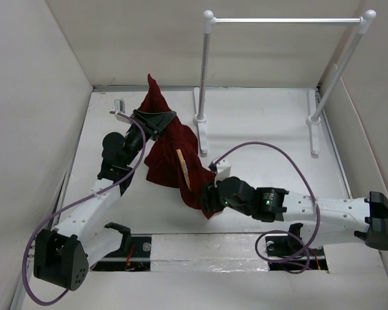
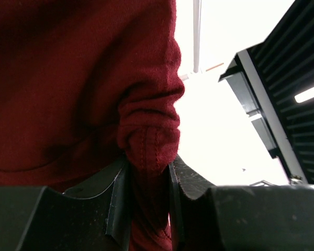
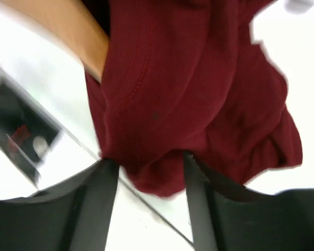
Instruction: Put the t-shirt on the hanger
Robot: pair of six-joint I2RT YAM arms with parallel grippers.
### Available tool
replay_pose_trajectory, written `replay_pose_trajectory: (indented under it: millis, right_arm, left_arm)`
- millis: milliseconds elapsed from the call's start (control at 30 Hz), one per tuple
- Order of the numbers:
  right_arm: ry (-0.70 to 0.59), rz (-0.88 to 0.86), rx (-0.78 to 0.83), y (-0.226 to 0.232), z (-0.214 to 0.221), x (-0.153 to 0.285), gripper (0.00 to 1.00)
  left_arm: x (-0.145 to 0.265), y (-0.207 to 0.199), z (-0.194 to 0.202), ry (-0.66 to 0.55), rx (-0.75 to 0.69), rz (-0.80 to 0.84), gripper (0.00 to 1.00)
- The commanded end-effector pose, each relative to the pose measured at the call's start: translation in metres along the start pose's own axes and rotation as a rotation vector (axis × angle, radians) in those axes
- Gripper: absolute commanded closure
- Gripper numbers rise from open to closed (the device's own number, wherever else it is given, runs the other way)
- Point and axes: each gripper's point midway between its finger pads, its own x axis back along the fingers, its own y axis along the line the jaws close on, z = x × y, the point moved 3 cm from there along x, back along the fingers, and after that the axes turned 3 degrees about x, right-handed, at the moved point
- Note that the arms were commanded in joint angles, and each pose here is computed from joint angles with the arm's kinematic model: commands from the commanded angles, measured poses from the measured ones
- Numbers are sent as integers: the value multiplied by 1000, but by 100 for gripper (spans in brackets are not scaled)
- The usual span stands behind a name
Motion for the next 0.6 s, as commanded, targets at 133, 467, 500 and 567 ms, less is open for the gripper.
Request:
replay_pose_trajectory:
  millis: [133,467,500,567]
  right_arm:
    - [-168,-133,50,21,-61,55,35]
    - [-425,-240,163,57,-94,47,74]
    - [-466,-229,154,59,-101,45,64]
    - [-464,-197,195,58,-96,31,49]
  left_arm:
    - [15,-35,2,4,27,156,100]
    - [16,-18,4,-4,50,112,100]
    - [16,-18,4,-6,50,112,100]
    - [16,-17,4,-5,53,109,100]
